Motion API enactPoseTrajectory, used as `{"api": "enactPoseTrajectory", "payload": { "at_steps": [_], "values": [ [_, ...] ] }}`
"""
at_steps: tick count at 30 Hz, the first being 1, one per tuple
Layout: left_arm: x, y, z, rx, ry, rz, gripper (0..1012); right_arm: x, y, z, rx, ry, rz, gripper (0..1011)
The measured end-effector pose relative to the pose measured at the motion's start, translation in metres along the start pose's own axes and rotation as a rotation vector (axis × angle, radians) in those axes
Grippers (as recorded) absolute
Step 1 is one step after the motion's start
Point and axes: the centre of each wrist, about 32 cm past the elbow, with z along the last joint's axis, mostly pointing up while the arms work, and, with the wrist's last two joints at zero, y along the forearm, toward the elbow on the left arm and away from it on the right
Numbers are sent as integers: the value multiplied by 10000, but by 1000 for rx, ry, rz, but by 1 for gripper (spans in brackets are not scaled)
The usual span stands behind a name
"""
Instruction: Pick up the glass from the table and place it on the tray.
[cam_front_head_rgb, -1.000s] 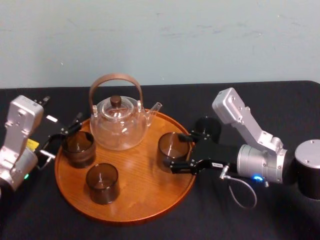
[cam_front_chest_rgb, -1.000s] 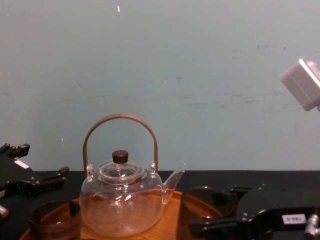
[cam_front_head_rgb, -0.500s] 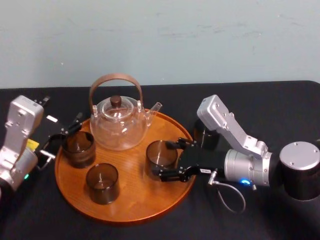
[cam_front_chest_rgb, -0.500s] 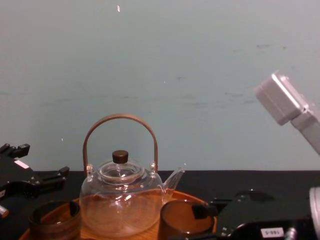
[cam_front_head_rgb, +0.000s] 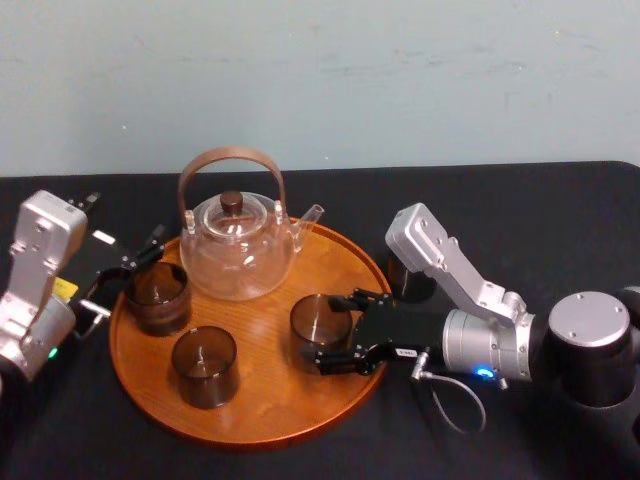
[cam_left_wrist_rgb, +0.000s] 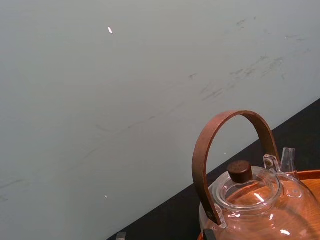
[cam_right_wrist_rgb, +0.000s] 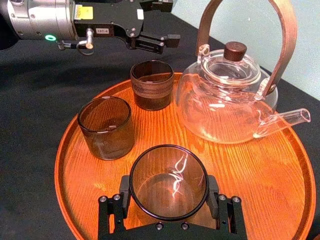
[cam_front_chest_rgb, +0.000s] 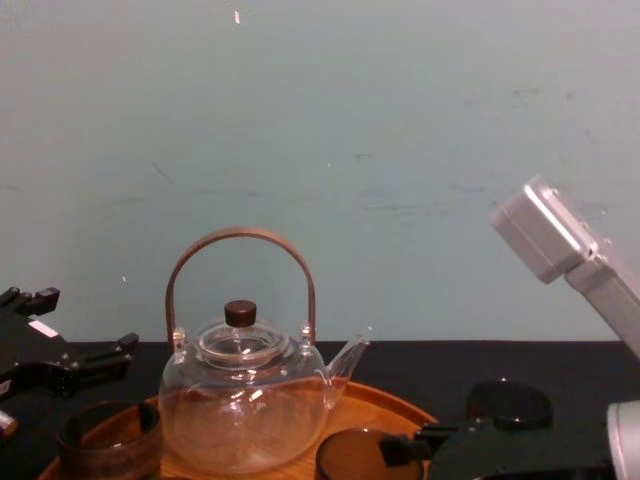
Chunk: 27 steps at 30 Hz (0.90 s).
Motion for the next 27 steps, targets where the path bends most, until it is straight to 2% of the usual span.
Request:
{"api": "enactPoseTrajectory", "payload": {
  "at_steps": [27],
  "values": [
    [0,0,0,0,0,0,1001,-9,33,-71,-33,11,-5,901]
  ]
}}
